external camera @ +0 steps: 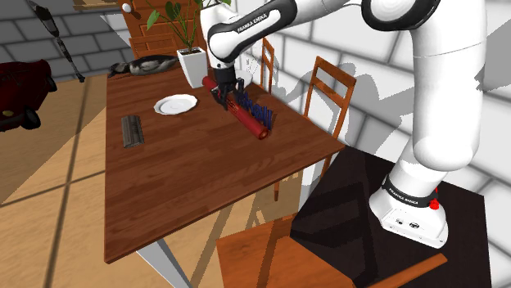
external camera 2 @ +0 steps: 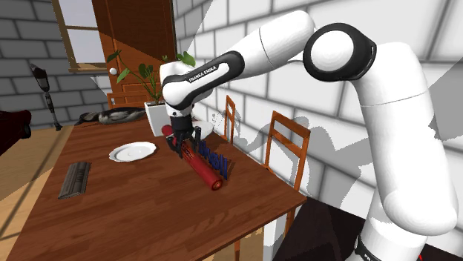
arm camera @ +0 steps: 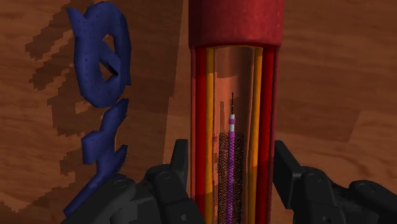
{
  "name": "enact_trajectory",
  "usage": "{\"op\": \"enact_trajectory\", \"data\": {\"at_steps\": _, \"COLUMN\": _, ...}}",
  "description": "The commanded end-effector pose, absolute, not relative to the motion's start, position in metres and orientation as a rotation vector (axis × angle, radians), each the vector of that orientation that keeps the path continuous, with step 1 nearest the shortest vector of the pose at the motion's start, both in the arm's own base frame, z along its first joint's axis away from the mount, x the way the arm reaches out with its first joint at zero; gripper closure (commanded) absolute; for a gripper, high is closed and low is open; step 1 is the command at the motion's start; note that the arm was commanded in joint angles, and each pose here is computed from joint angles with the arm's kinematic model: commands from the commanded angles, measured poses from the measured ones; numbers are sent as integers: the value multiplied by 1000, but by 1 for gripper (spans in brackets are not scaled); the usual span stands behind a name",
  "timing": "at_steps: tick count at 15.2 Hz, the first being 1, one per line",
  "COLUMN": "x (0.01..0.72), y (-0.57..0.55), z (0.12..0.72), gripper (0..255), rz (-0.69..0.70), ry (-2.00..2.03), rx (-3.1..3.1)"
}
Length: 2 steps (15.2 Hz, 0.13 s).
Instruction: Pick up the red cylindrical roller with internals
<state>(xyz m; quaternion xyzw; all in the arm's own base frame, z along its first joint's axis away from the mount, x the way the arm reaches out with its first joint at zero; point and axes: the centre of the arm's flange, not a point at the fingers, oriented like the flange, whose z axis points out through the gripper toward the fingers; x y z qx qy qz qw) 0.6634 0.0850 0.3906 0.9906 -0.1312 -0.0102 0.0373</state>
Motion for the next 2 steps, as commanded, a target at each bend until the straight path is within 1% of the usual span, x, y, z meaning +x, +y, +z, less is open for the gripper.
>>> {"op": "enact_trajectory", "data": {"at_steps": 1, "x": 663, "y": 85, "z": 399, "gripper": 255, "rz": -30, "ry": -403, "rx": 3040}}
{"op": "enact_trajectory", "data": {"at_steps": 2, "x": 663, "y": 85, "z": 399, "gripper": 255, "rz": -30, "ry": -403, "rx": 3040}}
